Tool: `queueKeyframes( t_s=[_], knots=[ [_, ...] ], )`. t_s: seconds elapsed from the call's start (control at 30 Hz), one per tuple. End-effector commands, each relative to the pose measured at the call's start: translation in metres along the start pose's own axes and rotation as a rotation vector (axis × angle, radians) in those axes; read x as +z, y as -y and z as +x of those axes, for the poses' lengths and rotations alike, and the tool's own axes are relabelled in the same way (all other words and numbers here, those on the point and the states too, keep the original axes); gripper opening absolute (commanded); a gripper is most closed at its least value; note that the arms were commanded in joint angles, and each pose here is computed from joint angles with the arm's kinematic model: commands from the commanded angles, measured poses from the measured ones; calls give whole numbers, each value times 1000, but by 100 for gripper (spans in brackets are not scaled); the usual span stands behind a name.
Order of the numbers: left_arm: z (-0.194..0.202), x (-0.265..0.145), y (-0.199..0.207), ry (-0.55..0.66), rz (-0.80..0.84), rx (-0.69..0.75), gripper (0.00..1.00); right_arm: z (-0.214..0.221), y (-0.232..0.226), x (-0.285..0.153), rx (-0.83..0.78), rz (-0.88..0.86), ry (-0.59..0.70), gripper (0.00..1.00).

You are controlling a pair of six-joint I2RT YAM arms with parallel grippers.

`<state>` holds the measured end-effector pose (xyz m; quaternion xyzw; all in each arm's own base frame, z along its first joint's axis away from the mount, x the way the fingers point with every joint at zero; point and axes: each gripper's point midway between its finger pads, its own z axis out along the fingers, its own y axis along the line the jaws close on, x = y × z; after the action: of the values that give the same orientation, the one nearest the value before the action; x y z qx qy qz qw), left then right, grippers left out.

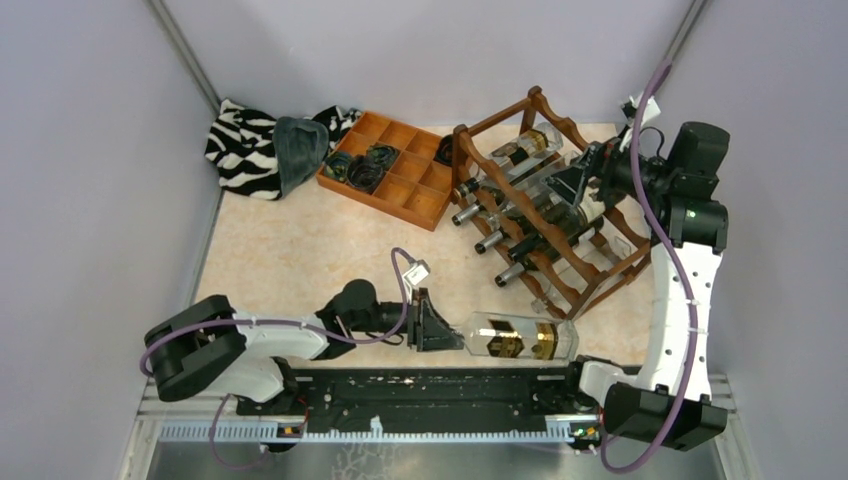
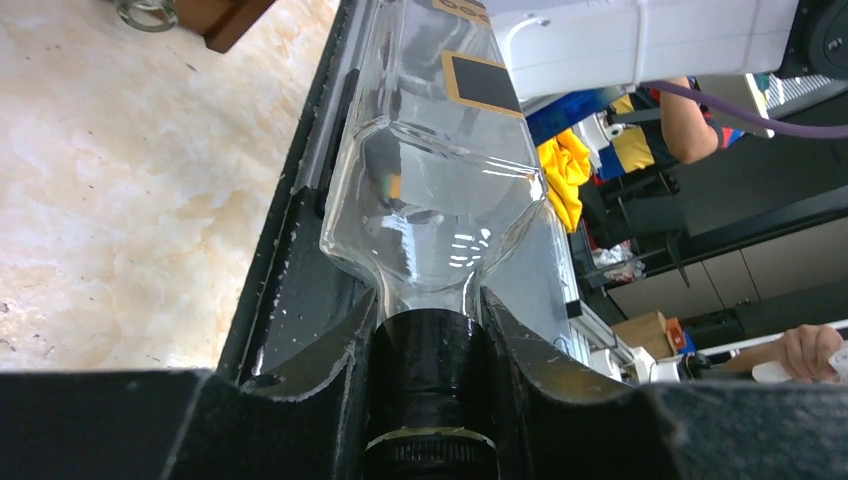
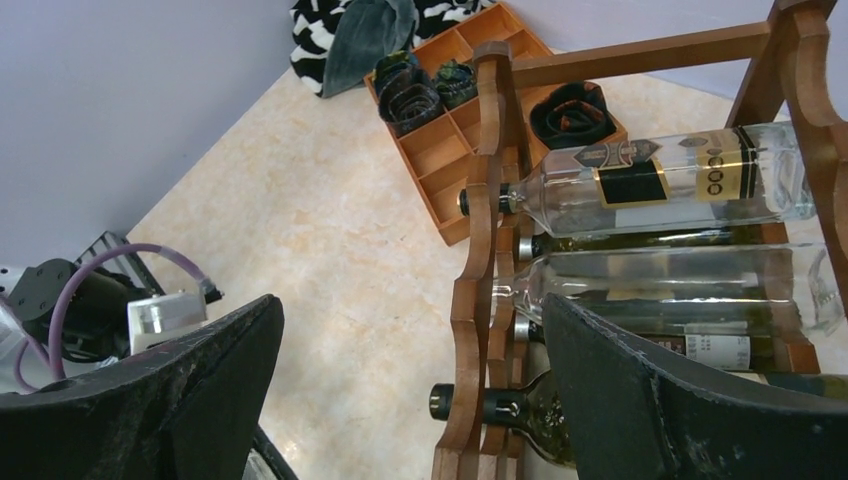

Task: Put the wine bottle on the wine rack
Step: Place the wine bottle in the wine rack.

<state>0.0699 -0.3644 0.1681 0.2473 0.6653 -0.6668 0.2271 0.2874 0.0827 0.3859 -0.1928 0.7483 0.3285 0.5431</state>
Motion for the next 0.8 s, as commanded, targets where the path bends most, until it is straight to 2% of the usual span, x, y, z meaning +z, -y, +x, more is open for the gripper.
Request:
queueKeyframes(
  t_s=[0.0, 0.17, 0.3, 0.6, 0.77],
  knots=[
    [-49, 10, 40, 151, 126, 89, 0, -1, -4, 0, -8, -35, 15, 98],
    [-49, 3, 44, 189, 145, 46, 0, 3, -5, 0, -6, -46, 9, 98],
    [-58, -5, 44, 268, 135, 8, 0, 4, -6, 1, -1, -55, 10, 98],
    [-86, -16, 47, 415, 96, 37, 0, 8, -5, 2, 1, -58, 11, 98],
    [-100, -9, 52, 449, 108, 44, 0, 6, -6, 2, -2, -64, 13, 98]
  ],
)
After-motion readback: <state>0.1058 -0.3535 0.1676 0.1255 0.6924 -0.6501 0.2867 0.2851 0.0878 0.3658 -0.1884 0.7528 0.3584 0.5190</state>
